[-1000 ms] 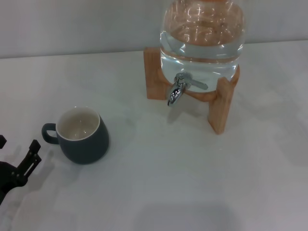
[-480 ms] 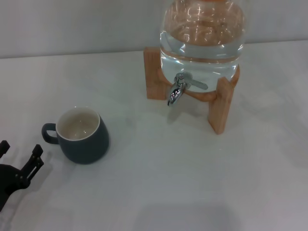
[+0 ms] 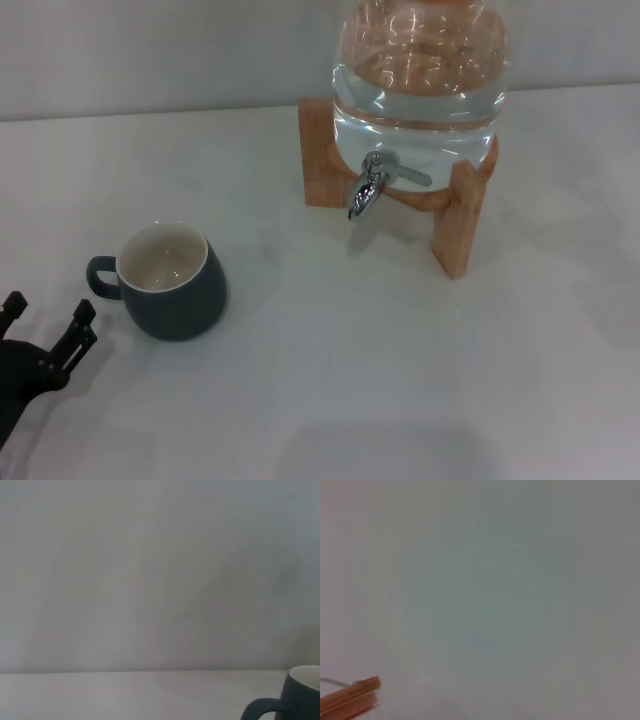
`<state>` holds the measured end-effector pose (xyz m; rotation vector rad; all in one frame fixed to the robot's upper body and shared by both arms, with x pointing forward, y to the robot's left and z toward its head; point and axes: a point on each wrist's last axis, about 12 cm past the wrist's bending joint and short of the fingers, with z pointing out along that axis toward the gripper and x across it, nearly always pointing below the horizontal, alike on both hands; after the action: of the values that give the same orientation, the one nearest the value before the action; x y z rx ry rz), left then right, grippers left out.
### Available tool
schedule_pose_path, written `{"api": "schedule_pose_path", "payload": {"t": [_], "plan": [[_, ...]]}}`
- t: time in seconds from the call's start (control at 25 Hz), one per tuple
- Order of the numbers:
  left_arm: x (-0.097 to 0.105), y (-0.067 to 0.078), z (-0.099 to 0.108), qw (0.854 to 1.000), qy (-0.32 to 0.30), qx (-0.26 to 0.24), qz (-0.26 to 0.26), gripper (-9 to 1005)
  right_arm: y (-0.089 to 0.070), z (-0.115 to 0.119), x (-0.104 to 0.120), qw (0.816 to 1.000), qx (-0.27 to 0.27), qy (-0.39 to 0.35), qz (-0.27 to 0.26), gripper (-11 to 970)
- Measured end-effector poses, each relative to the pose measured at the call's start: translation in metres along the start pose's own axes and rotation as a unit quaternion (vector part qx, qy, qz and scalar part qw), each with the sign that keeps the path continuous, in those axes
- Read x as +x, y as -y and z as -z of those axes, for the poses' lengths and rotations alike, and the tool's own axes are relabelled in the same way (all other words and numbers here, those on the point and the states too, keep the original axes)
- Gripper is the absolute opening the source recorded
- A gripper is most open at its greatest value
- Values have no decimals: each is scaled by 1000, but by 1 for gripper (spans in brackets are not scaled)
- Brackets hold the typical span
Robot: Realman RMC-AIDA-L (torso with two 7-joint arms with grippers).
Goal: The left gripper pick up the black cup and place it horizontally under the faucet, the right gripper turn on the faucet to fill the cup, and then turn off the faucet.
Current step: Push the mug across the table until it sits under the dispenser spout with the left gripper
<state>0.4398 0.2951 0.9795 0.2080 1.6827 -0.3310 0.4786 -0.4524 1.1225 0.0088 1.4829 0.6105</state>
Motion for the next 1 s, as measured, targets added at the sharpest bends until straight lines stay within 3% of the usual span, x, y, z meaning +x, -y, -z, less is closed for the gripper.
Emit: {"api": "schedule_pose_path", "payload": {"t": [0.52,1.0], "plan": [[2,7,3,1000,2,8,9,868,2,3,-2,1000,2,0,2,844],[1,5,0,1000,3,5,8,868,1,2,-2,1000,0,-2,3,844]]}}
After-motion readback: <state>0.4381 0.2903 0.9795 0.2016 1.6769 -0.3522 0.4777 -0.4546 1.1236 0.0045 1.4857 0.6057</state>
